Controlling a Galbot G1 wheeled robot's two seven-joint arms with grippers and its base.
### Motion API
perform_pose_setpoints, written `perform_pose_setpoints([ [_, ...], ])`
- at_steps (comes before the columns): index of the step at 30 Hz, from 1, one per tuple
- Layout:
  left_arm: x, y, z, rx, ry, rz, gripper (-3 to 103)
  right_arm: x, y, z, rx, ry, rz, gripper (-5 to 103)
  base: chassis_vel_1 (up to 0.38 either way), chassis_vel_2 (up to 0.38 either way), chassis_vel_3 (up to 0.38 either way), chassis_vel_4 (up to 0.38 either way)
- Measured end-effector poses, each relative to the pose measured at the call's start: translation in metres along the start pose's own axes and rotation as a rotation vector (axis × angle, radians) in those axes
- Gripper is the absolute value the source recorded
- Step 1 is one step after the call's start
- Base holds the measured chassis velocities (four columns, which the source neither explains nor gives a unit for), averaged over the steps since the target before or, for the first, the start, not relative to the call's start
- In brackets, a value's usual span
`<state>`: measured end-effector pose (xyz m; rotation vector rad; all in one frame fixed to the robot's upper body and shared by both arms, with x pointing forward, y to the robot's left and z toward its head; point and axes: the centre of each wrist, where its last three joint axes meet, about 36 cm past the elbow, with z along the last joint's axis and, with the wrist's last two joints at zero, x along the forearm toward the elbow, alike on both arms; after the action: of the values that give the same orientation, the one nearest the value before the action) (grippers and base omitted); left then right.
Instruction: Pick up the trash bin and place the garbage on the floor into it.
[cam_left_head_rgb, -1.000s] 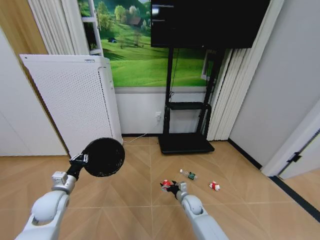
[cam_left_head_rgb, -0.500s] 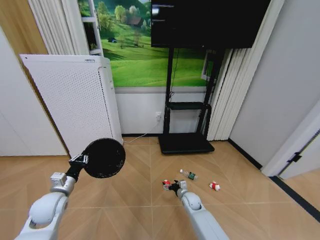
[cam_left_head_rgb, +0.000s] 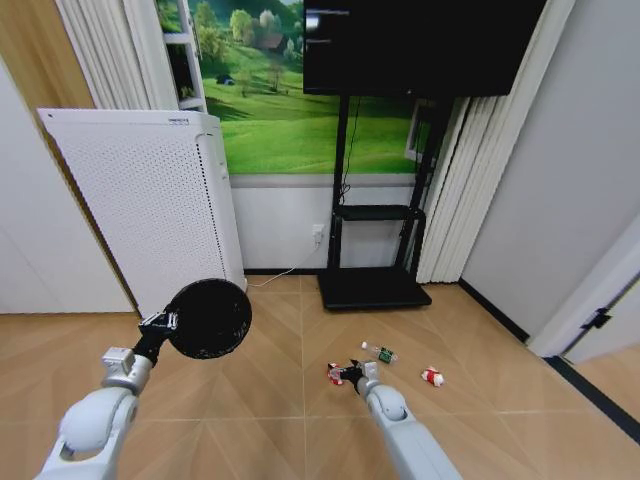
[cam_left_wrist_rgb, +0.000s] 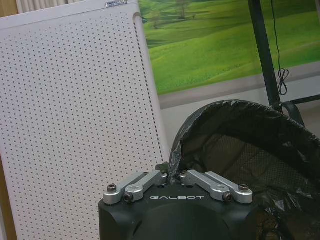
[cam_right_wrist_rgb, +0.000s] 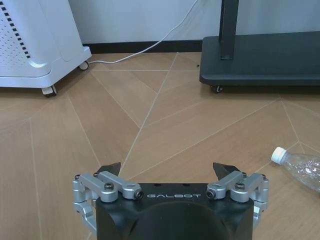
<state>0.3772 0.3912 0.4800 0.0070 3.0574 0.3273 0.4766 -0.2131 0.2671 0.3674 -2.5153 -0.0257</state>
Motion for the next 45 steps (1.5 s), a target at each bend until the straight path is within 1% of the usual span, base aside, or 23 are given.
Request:
perform_pose_setpoints([
  [9,0.0,0.001,0.003,0.002,0.013,0.007,3,-0.006,-0.002,0.01,0.003,0.02,0.013,100,-0.055,0.055,0.046,-0.042],
  [18,-0.005,0.004,0.001,0.002,0.006,0.008,3,-0.013,0.0,0.014,-0.001,0.031,0.013,100,-0.06,0.062,0.055,-0.055],
  [23,-0.007,0.002,0.002,0.014,0.007,0.013,3,-0.012,-0.001,0.017,0.007,0.039,0.024,100,-0.086,0.069,0.07,-0.062],
  [26,-0.007,0.0,0.002,0.03,0.01,0.012,3,-0.009,-0.002,0.018,0.01,0.063,0.03,100,-0.054,0.081,0.062,-0.034],
  [29,-0.01,-0.001,0.0,0.054,0.007,0.005,3,0.0,-0.001,0.027,0.013,0.16,0.048,100,-0.021,0.049,0.051,-0.018],
  [30,-0.01,-0.001,0.0,0.054,0.007,0.005,3,0.0,-0.001,0.027,0.013,0.16,0.048,100,0.0,0.0,0.0,0.0],
  [33,-0.01,-0.002,0.0,0.057,0.009,0.006,3,-0.002,-0.001,0.04,0.015,0.212,0.08,100,0.0,0.0,0.0,0.0],
  [40,-0.007,-0.003,0.0,0.053,0.013,0.009,3,-0.01,-0.002,0.053,0.004,0.248,0.101,100,0.0,0.0,0.0,0.0],
  [42,-0.006,-0.002,-0.001,0.049,0.014,0.008,3,-0.013,0.0,0.052,-0.025,0.261,0.106,100,0.0,0.0,0.0,0.0],
  [45,-0.005,-0.003,-0.001,0.049,0.015,0.006,3,-0.016,0.001,0.055,-0.037,0.273,0.109,100,0.0,0.0,0.0,0.0],
])
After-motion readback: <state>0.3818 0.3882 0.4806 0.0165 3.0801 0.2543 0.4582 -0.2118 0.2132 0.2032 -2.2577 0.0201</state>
